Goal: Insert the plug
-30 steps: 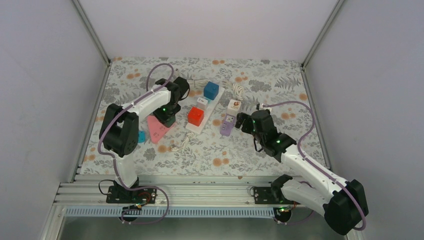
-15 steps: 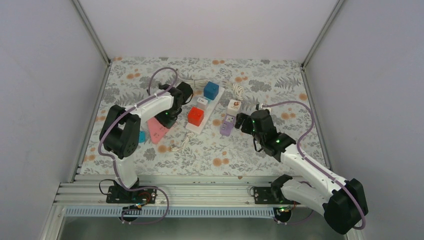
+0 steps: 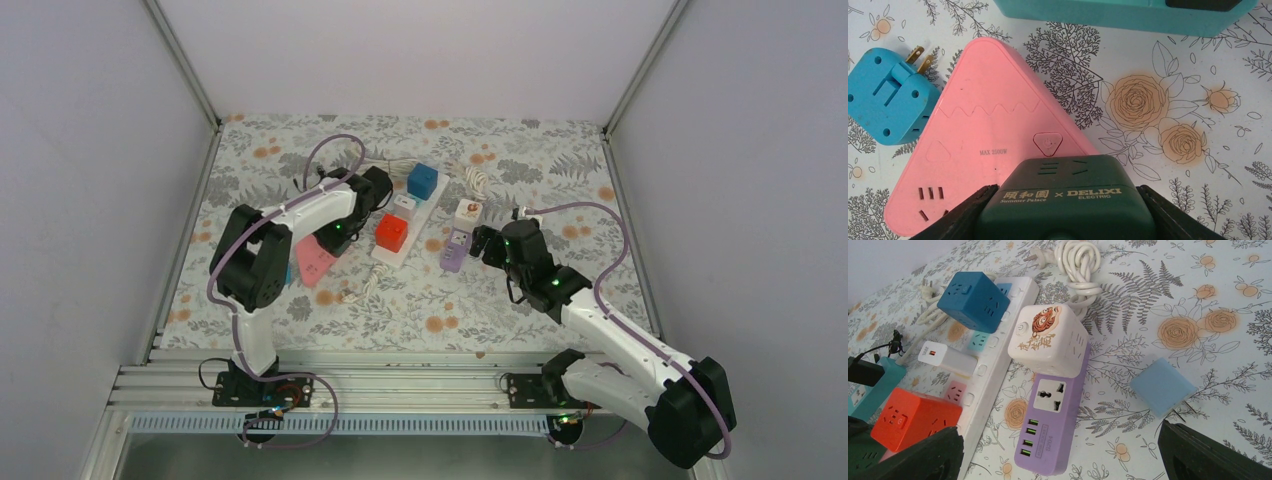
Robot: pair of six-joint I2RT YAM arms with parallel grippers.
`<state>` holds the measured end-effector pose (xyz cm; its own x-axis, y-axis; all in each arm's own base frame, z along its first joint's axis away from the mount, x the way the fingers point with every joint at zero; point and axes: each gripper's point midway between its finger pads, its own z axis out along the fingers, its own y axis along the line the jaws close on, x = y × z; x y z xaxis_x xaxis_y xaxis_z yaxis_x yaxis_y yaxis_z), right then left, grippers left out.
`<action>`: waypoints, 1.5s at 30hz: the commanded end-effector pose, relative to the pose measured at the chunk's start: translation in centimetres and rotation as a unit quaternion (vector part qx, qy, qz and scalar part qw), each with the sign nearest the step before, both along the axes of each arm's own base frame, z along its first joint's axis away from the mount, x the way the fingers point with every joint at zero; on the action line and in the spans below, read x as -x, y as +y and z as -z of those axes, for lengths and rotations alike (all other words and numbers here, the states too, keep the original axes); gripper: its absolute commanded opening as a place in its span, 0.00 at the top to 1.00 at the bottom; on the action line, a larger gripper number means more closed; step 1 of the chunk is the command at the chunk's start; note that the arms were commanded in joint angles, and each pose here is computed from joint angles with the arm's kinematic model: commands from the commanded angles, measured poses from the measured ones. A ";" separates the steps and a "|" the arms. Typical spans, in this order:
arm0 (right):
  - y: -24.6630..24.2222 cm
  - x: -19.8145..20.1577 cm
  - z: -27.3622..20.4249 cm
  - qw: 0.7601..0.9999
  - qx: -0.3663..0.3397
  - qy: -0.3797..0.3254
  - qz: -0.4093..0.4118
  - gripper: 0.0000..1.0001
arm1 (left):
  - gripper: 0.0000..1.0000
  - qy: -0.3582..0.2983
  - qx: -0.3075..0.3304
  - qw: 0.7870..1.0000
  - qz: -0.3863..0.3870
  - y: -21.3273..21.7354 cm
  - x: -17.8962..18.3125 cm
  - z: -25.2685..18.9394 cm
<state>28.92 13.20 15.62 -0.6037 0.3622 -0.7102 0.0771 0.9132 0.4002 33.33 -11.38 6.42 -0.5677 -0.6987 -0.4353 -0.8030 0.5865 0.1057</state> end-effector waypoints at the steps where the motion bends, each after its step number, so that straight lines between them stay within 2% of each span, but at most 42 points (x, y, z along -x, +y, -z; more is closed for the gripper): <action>1: -0.7 -0.3 -0.2 1.000 -0.002 -0.007 0.019 0.00 | 0.44 0.138 -0.029 0.990 -0.020 1.9 4.9 6.5; 5: -0.8 -0.3 -0.3 1.000 0.000 -0.009 0.021 0.00 | 0.41 0.114 -0.014 0.993 -0.012 1.3 3.7 4.8; 8: -0.7 -0.4 -0.2 1.000 0.000 -0.008 0.020 0.00 | 0.35 0.091 0.002 0.996 -0.001 0.6 2.6 3.1; 10: -0.7 -0.4 -0.2 1.000 0.000 -0.006 0.020 0.00 | 0.27 0.061 0.011 0.998 0.013 0.3 1.0 1.5; 13: -0.6 -0.4 -0.3 1.000 -0.001 -0.003 0.019 0.00 | 0.08 0.011 0.011 0.999 0.039 0.2 -1.4 -2.2; 15: -0.5 -0.5 -0.3 1.000 -0.003 -0.001 0.017 0.00 | 0.01 -0.014 0.009 0.998 0.054 0.2 -2.4 -4.5; 23: 0.9 -0.8 -1.6 0.999 0.010 -0.006 -0.030 0.00 | 0.00 -0.102 0.060 0.985 0.128 0.5 -3.3 -9.9; 25: 0.3 -0.9 -2.1 1.000 0.023 -0.006 -0.016 0.00 | 0.00 -0.144 0.092 0.969 0.177 0.3 -3.8 -11.0; 28: -0.1 -1.0 -2.8 0.999 0.045 -0.017 -0.023 0.00 | 0.00 -0.254 0.145 0.910 0.294 -1.8 -4.9 -14.4; 30: -0.8 -1.0 -2.9 0.998 0.059 -0.019 -0.013 0.00 | 0.00 -0.294 0.150 0.875 0.354 -2.6 -4.3 -16.2; 34: -2.6 -1.5 -2.2 0.996 0.083 -0.001 0.019 0.00 | 0.00 -0.335 0.120 0.835 0.419 -2.5 -2.5 -18.9; 41: -4.7 -3.2 3.0 0.990 0.100 0.096 0.022 0.01 | 0.00 -0.403 0.115 0.735 0.533 -4.5 1.4 -22.9; 45: -5.8 -4.0 6.5 0.983 0.112 0.148 0.015 0.05 | 0.00 -0.422 0.105 0.709 0.555 -4.4 3.1 -23.9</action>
